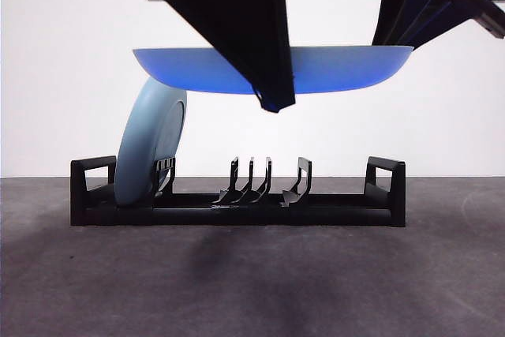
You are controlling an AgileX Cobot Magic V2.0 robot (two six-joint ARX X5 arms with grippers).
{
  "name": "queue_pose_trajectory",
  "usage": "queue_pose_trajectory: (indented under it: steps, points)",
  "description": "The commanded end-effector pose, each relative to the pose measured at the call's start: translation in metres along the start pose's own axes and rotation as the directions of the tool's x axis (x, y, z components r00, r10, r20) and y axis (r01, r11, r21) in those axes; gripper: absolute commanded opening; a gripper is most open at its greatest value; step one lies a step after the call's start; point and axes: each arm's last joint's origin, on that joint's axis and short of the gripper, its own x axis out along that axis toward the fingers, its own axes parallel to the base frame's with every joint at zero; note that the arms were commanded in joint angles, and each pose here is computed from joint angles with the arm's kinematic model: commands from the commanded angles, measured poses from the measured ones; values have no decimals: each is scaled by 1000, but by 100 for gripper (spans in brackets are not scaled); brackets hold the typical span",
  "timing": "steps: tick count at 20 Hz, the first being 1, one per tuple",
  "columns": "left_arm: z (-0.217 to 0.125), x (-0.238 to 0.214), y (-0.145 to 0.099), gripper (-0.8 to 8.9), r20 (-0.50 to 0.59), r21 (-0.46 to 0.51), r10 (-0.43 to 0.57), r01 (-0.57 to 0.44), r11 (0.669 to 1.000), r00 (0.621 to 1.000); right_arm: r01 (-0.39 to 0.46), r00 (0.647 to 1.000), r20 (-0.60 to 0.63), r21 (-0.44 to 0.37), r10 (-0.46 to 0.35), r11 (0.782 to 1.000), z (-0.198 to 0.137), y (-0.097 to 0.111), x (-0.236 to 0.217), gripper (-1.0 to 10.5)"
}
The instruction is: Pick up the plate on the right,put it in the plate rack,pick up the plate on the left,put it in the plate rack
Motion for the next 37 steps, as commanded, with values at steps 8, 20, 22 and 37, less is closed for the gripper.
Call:
queue_pose_trajectory:
  steps: [8, 20, 22, 37]
  points:
    - [1, 2, -2, -8, 3, 10, -16, 16, 1000, 1000, -18, 999, 38, -26, 19, 1000, -9, 5, -18, 12]
    - [20, 0, 9, -8, 200, -193, 74, -35, 981, 977, 153, 816, 571, -60, -92, 986, -24, 12, -111, 346]
    - [20, 2, 21, -9, 231, -264, 110, -46, 963, 967, 231, 723, 671, -9, -165, 973, -34, 14, -132, 344]
    - [-10, 2, 141, -9, 681, -589, 176, 388, 709, 711, 318, 549, 796, 85, -257, 944, -62, 21, -168, 343]
